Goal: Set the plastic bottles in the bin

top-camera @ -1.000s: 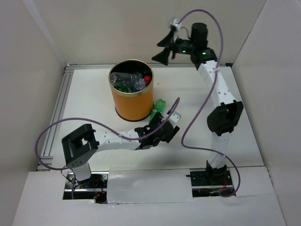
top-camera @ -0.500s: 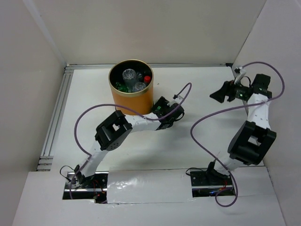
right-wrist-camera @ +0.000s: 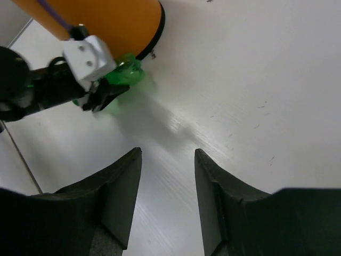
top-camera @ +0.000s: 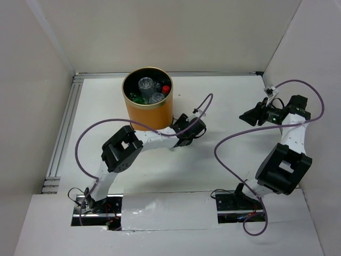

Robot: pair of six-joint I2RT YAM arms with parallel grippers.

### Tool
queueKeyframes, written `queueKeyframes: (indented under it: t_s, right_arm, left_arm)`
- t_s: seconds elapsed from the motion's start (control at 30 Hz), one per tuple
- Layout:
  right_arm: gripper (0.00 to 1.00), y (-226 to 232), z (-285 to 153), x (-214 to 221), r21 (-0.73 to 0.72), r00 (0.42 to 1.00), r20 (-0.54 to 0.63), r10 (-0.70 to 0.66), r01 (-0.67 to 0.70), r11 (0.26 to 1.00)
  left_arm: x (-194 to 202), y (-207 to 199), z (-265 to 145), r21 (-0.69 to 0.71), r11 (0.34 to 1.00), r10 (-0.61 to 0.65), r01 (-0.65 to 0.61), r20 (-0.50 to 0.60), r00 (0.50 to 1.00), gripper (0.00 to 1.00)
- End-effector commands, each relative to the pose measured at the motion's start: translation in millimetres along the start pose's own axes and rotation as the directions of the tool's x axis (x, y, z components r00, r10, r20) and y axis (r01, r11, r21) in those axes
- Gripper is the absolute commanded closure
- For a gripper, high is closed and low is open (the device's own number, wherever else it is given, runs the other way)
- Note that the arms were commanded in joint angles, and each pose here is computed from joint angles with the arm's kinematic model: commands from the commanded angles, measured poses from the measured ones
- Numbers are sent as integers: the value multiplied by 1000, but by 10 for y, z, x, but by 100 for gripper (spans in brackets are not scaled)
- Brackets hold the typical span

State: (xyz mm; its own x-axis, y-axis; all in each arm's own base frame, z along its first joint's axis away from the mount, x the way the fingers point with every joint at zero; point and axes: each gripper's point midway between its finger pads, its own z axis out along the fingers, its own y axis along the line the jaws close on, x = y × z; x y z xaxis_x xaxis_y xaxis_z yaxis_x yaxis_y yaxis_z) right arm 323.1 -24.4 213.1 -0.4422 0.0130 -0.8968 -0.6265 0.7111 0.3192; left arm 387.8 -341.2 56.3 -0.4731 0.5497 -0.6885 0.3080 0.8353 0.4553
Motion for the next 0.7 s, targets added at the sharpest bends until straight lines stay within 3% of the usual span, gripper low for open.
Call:
queueKeyframes:
  t_s: [0.0,0.13,0.17,0.2,0.27,0.37,0.43,0.5,0.53,0.6,0.67]
  right_arm:
    - [49,75,-9,127,-26,1000,-17,9,-9,1000]
    - [26,79,15,335,-22,998,-49,37,-38,999]
    - [9,69,24,359,-22,998,-48,34,-35,999]
    - [7,55,28,397,-16,998,-55,35,-36,999]
    - [6,78,41,476,-21,996,-62,58,-59,998]
    - [10,87,46,563,-27,995,-81,63,-66,997]
    - [19,94,55,667,-33,990,-105,95,-99,995]
    - [31,119,54,719,-51,991,-116,70,-77,996]
    - [31,136,51,726,-54,990,-119,80,-87,995]
    - [41,147,75,750,-69,990,-125,62,-71,995]
    - [41,178,79,768,-82,989,-125,81,-92,992]
  left_arm:
    - [-934,11,-840,185,976,-153,115,211,965,81]
    - [-1823,509,-1648,295,930,-329,219,401,855,83]
    - [-2060,730,-1804,296,919,-376,262,453,808,83]
    - [-2161,920,-1869,282,915,-393,287,476,787,83]
    - [-2405,1344,-2083,272,891,-453,363,527,719,83]
    - [-2420,1913,-2087,228,844,-523,485,545,655,83]
    - [-2323,2463,-2131,204,790,-575,578,572,585,83]
    - [-2120,2922,-2044,252,682,-686,687,546,481,83]
    - [-2091,3149,-2082,245,670,-686,701,565,458,83]
    - [-1846,3526,-1923,222,604,-721,765,561,406,83]
    - [-1730,3756,-1908,200,562,-731,803,575,368,83]
